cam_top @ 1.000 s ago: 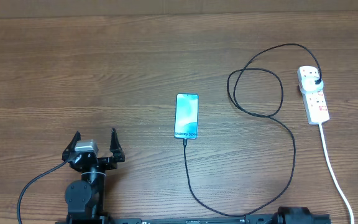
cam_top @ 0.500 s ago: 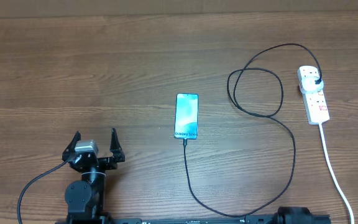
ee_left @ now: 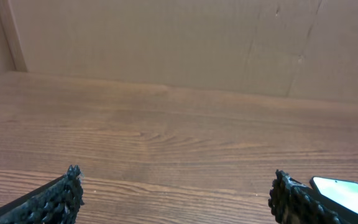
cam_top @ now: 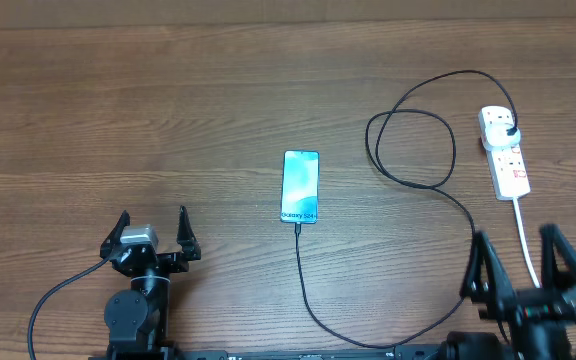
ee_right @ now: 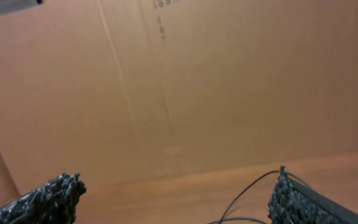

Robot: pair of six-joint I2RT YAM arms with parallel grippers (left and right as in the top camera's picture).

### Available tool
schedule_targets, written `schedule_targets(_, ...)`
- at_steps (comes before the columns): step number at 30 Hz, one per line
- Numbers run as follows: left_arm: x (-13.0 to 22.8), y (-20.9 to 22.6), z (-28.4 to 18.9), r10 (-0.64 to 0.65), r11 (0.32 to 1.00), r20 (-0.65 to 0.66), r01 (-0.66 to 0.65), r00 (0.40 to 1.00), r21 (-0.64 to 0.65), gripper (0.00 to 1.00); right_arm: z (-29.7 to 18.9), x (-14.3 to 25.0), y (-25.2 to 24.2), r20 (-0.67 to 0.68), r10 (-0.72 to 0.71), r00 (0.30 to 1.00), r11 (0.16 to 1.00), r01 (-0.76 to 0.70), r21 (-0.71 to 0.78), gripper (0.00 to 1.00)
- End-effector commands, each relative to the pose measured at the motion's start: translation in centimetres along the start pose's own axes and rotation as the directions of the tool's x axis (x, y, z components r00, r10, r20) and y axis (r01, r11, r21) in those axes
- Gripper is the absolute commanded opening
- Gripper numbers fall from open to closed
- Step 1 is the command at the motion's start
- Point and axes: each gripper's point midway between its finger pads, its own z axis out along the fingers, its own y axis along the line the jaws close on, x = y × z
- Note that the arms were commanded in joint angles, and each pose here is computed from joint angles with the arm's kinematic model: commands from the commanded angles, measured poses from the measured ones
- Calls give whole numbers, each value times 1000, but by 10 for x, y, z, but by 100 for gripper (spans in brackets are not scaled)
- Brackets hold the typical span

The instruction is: Plug charger to phone and switch on socket

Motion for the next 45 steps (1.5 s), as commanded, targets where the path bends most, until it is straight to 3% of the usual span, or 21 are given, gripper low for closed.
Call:
schedule_targets(1, -1, 0, 0, 17, 1000, 6, -17, 1000, 2, 99, 17, 17, -10, 21, -1, 1000, 1000, 1, 11, 100)
schedule_targets(14, -1, 0, 0, 18, 1000, 6, -18, 1000, 3, 99, 55, 87, -37, 19, -1, 1000, 1000, 0, 16, 100)
schedule_targets(30, -1, 0, 0, 18, 1000, 6, -18, 1000, 2, 100, 66, 161, -62, -51, 7, 999, 999, -5, 45, 100)
schedule_targets(45, -1, 0, 0, 18, 1000, 6, -18, 1000, 2, 100, 62, 189, -70, -169, -47, 985, 995, 61, 79, 100)
